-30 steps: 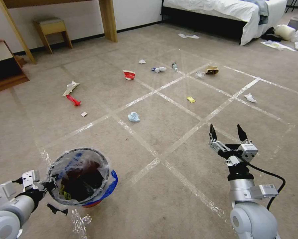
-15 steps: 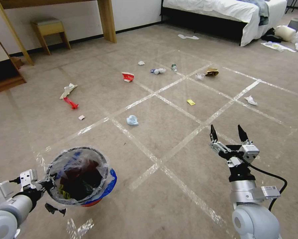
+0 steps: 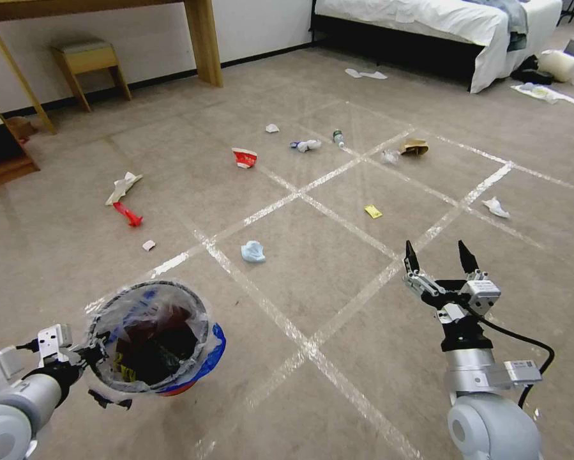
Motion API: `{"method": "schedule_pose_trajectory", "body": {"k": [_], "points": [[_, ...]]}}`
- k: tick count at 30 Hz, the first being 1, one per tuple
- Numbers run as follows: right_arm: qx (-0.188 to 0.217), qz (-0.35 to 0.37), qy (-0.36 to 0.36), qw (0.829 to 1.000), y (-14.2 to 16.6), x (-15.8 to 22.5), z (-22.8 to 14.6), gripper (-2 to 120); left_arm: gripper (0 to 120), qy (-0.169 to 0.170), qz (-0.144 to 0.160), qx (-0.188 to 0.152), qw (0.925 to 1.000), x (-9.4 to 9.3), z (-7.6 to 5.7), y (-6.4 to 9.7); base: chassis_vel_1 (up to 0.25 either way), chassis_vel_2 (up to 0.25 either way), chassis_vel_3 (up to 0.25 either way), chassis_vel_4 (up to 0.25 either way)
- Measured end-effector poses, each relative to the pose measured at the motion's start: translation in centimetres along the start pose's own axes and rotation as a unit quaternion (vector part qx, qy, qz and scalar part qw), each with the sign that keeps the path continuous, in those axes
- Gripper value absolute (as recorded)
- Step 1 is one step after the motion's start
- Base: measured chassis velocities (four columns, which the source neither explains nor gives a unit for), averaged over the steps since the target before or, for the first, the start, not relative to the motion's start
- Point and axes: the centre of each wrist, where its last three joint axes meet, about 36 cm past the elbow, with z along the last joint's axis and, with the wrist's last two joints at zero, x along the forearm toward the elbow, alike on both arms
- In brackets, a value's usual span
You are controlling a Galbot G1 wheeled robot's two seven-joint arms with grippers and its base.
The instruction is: Pick up the trash bin and place the garbage on the floor into it.
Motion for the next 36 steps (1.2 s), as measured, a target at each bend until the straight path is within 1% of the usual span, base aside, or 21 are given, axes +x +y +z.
{"method": "schedule_pose_trajectory", "body": {"k": [9, 28, 36], "points": [[-0.002, -0.001, 0.001, 1.000, 0.11, -0.07, 0.27, 100, 0, 0.001, -0.004, 0.002, 1.0000, -0.07, 0.02, 0.27, -0.200, 0.202, 0.199, -0.204], [0.000, 0.002, -0.006, 1.000, 0.11, -0.02, 0.33, 100, 0, 0.001, -0.002, 0.001, 1.0000, 0.00, 0.05, 0.16, -0.211, 0.207, 0.207, -0.211], [-0.003, 0.001, -0.012, 1.000, 0.60, -0.05, 0.64, 100, 0, 0.002, -0.003, 0.001, 1.0000, 0.23, 0.14, 0.13, -0.189, 0.180, 0.193, -0.192]]}}
